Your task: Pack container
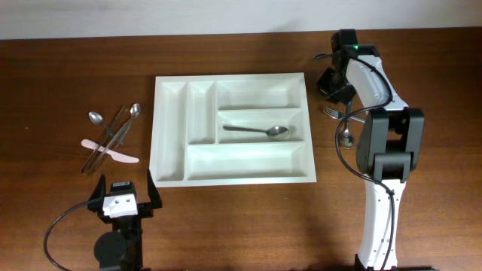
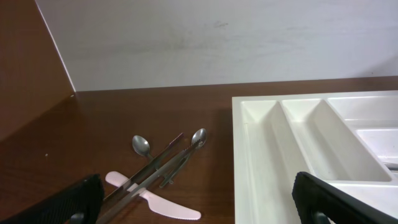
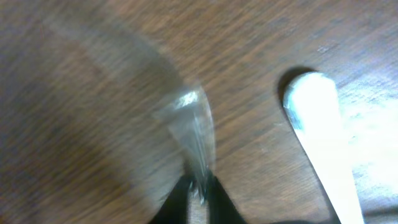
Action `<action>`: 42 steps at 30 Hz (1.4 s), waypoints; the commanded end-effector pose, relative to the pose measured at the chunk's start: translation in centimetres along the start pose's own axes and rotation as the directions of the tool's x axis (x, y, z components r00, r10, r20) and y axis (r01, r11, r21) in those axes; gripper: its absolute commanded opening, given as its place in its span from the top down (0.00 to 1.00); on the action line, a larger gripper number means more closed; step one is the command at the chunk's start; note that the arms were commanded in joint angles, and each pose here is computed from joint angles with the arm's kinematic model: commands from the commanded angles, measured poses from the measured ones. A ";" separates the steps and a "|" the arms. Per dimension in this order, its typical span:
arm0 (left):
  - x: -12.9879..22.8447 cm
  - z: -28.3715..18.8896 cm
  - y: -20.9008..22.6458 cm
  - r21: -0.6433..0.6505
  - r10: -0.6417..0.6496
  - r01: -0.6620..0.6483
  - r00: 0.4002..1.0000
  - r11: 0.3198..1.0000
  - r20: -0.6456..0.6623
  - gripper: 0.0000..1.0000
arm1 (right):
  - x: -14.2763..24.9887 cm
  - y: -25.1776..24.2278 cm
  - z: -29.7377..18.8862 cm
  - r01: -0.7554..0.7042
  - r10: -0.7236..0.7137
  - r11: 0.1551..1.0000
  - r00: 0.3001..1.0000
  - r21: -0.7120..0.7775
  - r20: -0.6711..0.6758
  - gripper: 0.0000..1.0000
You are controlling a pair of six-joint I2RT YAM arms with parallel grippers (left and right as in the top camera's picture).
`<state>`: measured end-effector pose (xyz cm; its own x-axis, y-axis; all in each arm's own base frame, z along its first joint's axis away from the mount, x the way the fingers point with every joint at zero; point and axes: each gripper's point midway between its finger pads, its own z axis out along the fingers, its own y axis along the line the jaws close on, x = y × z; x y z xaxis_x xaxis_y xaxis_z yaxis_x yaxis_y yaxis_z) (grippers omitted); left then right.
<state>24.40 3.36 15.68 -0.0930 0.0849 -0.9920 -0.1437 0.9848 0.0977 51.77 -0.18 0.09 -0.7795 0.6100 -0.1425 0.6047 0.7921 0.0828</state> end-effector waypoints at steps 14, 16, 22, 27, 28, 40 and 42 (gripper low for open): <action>0.0 0.0 -0.1 0.005 0.009 -0.009 1.000 1.000 0.003 0.01 | -0.4 -2.9 2.1 0.055 -0.054 0.996 0.998 0.070 -0.020 0.85; 0.0 0.0 -0.1 0.005 0.009 -0.009 1.000 1.000 0.003 0.01 | -1.2 -2.4 2.1 0.087 -0.088 0.995 0.996 0.050 0.011 0.79; 0.0 0.0 -0.1 0.006 0.009 -0.009 1.000 1.000 0.003 0.01 | -4.0 -0.4 1.2 0.171 -0.169 0.985 0.978 -0.006 0.123 0.57; 0.0 0.0 -0.1 0.006 0.009 -0.009 1.000 1.000 0.003 0.01 | -6.2 1.6 0.7 0.239 -0.220 0.969 0.949 -0.061 0.224 0.39; 0.0 0.0 -0.1 0.006 0.009 -0.009 1.000 1.000 0.003 0.01 | -6.5 2.1 0.5 0.264 -0.239 0.962 0.940 -0.072 0.243 0.35; 0.0 0.0 -0.1 0.005 0.009 -0.009 1.000 1.000 0.003 0.01 | -9.2 5.4 -0.9 0.343 -0.270 0.932 0.875 -0.121 0.403 0.18; 0.0 0.0 -0.1 0.005 0.009 -0.009 1.000 1.000 0.003 0.01 | -8.7 6.5 -1.0 0.349 -0.270 0.928 0.871 -0.131 0.409 0.16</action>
<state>24.40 3.36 15.68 -0.0930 0.0849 -0.9920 -0.1437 0.9848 0.0977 61.91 -2.27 3.53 -0.7652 0.3317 -0.5517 0.3009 0.9419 0.1491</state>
